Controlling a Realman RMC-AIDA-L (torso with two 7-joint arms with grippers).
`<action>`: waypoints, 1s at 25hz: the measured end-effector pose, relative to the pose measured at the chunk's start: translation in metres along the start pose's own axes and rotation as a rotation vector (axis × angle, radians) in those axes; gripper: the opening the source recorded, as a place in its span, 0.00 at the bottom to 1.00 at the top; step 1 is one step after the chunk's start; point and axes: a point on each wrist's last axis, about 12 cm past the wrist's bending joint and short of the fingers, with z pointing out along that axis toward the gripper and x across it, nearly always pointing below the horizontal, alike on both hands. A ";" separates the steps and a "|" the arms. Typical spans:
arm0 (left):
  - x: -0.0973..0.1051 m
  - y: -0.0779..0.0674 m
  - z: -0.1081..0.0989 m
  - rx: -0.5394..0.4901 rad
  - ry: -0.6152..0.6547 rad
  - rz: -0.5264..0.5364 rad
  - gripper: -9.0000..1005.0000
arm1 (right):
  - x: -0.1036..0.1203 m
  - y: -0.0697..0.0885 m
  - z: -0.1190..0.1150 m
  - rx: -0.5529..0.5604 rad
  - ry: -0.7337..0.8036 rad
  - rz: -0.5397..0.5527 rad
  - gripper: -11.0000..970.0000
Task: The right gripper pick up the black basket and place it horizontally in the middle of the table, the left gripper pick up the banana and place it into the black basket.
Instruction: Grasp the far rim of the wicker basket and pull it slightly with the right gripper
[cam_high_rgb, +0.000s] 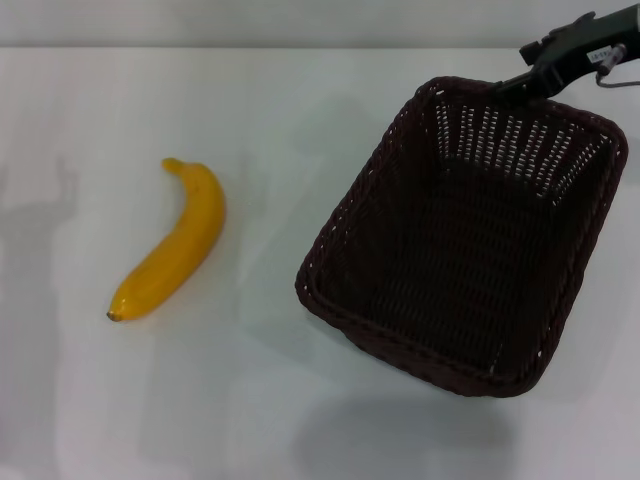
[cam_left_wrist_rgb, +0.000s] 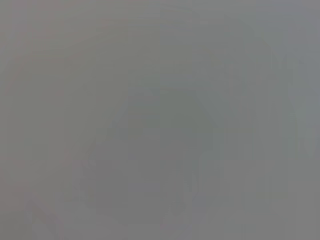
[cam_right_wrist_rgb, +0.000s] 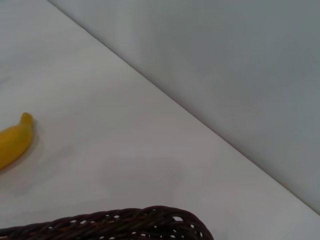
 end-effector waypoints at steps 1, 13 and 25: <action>0.000 0.000 -0.001 0.001 0.002 0.000 0.69 | -0.001 0.000 0.001 0.000 0.004 -0.004 0.72; 0.000 -0.001 -0.002 0.003 0.000 -0.002 0.69 | 0.002 0.006 0.015 0.028 0.094 -0.068 0.70; 0.000 -0.002 -0.002 0.005 0.000 -0.003 0.69 | 0.011 0.008 0.024 0.032 0.169 -0.090 0.69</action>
